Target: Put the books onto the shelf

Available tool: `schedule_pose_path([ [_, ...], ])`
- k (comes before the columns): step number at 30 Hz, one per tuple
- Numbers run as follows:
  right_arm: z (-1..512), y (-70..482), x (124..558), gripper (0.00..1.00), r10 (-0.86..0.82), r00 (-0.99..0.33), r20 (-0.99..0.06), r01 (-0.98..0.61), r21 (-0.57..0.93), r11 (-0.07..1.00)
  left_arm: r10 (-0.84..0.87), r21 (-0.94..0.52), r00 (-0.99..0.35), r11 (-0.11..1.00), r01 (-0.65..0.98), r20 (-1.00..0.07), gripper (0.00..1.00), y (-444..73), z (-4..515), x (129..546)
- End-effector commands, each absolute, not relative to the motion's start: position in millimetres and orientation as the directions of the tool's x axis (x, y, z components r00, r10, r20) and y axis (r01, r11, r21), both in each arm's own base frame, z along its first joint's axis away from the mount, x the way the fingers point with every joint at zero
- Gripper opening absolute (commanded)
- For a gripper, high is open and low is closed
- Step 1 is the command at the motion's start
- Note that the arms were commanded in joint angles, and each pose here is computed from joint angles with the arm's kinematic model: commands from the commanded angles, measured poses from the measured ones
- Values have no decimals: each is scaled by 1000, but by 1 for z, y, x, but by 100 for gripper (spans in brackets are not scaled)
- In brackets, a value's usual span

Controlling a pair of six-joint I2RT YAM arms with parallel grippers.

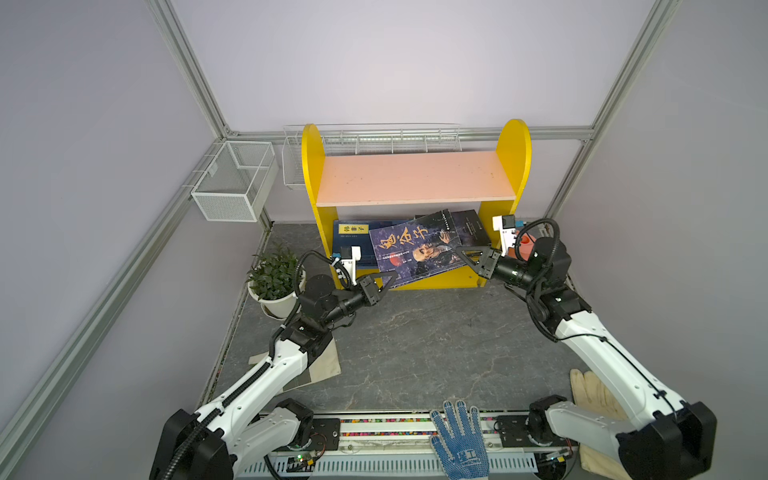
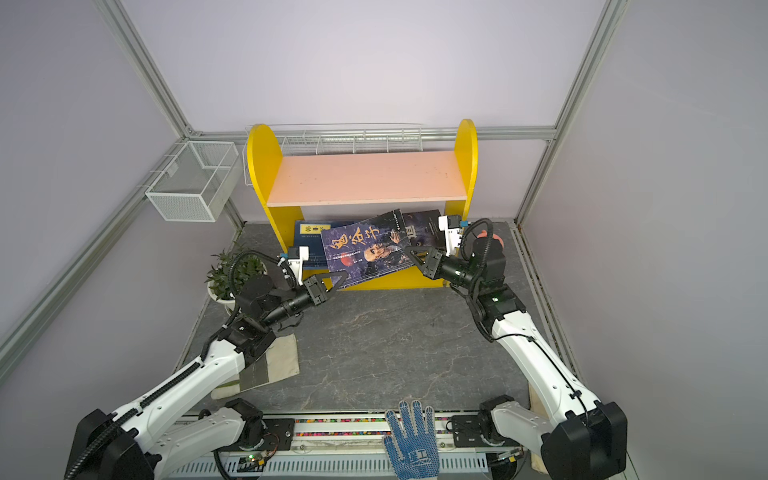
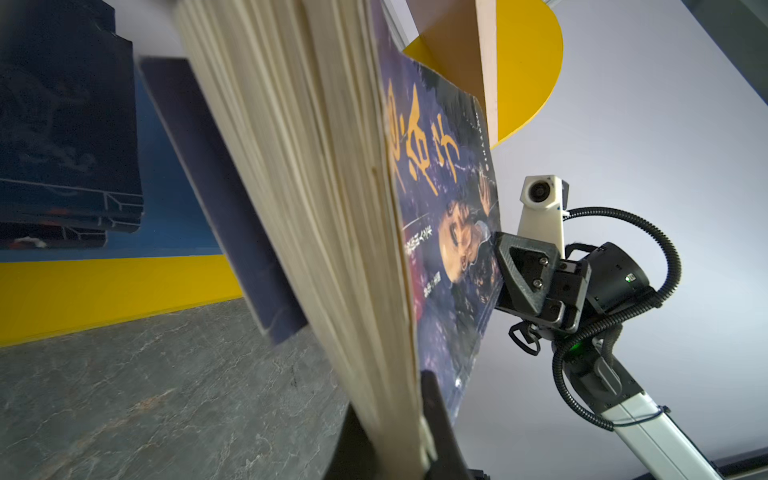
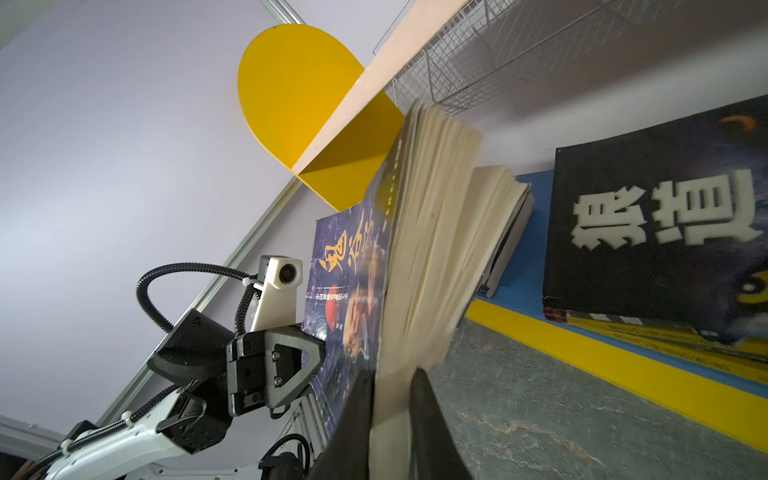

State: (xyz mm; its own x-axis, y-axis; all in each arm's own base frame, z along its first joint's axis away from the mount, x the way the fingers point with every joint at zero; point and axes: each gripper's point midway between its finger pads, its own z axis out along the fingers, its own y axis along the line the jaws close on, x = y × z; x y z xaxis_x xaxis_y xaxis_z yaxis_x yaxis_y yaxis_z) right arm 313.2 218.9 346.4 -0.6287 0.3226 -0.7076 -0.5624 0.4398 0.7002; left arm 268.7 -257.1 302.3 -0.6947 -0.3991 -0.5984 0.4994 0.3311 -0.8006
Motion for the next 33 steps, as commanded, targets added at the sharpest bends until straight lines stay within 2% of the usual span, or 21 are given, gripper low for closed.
schedule_pose_path([
  [1, 334, 219, 316, 14, 270, -632, -726, -537, 662, 522, -431, -782, -656, 407, 472, -620, 0, -254, 314, 285],
  [3, 315, 207, 326, 35, 277, -645, -712, -450, 647, 615, -431, -764, -635, 436, 475, -641, 0, -257, 317, 291],
  [4, 307, 199, 330, 42, 285, -649, -705, -404, 637, 656, -443, -760, -622, 448, 470, -646, 0, -257, 318, 296],
  [7, 291, 175, 337, 49, 316, -636, -705, -293, 598, 746, -468, -753, -590, 439, 491, -658, 0, -265, 328, 307],
  [12, 276, 116, 335, 50, 392, -557, -732, -57, 505, 861, -447, -722, -567, 429, 543, -692, 0, -291, 342, 323],
  [17, 270, 81, 324, 51, 443, -505, -740, 49, 488, 871, -423, -711, -571, 427, 559, -704, 0, -314, 342, 346],
  [25, 262, 60, 316, 52, 459, -515, -723, 110, 476, 873, -378, -702, -594, 437, 562, -710, 0, -358, 323, 382],
  [33, 259, 60, 315, 53, 448, -536, -715, 98, 474, 875, -346, -699, -618, 479, 531, -706, 0, -392, 298, 409],
])
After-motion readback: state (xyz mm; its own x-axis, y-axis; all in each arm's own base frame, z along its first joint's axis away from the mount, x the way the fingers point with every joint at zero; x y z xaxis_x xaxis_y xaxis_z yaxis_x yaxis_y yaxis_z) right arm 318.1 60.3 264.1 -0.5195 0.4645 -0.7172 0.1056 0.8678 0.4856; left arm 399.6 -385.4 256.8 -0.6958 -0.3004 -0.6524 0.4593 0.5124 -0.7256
